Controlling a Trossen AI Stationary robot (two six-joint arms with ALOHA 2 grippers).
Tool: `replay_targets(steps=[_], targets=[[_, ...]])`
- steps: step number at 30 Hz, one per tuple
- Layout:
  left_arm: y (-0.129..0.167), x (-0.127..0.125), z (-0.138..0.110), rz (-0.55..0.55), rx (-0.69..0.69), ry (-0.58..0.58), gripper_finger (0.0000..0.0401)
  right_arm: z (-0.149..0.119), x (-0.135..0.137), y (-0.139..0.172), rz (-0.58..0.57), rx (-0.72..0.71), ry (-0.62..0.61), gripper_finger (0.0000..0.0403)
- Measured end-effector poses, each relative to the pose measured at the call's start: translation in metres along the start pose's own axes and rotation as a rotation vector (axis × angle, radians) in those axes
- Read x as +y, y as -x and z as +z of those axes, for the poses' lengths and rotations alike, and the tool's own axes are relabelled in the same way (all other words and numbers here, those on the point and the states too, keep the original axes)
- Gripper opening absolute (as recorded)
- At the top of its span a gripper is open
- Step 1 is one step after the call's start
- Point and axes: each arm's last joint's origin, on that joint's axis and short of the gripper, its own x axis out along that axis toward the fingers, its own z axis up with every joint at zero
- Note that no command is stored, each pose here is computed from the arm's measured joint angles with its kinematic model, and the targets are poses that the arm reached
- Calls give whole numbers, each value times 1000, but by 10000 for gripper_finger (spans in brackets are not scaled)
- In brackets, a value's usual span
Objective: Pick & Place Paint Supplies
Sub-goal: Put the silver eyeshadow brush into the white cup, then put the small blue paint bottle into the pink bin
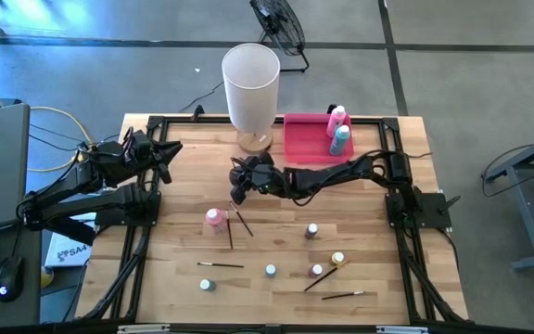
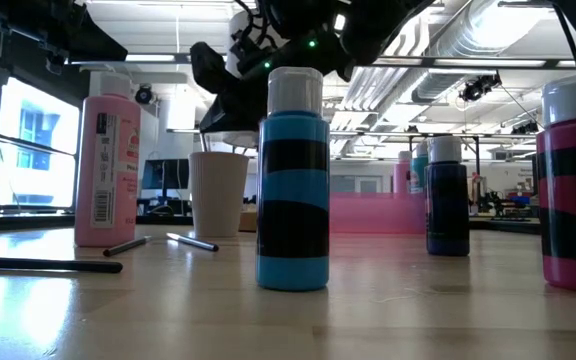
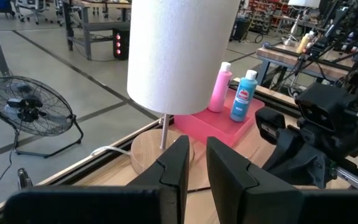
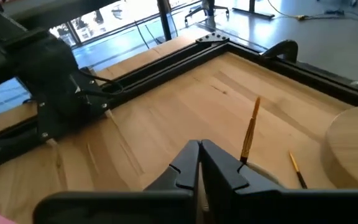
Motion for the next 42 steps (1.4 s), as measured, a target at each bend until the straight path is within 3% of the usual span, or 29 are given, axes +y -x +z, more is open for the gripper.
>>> replay_targets(steps=[9,13,21,29,37,42], targets=[[0,0,0,0,0,0,54,16,3,10,43,-33,10,118],[0,0,0,-2,0,0,54,41,6,25,68,-102,12,138],[0,0,0,-2,0,0,54,91,7,65,102,-224,30,130],[0,0,0,-2,0,0,54,124,4,101,126,-290,0,117],[0,0,0,-3,1,0,54,141,-3,131,123,-249,-47,101],[0,0,0,-3,0,0,54,148,-10,156,165,-162,-85,61]])
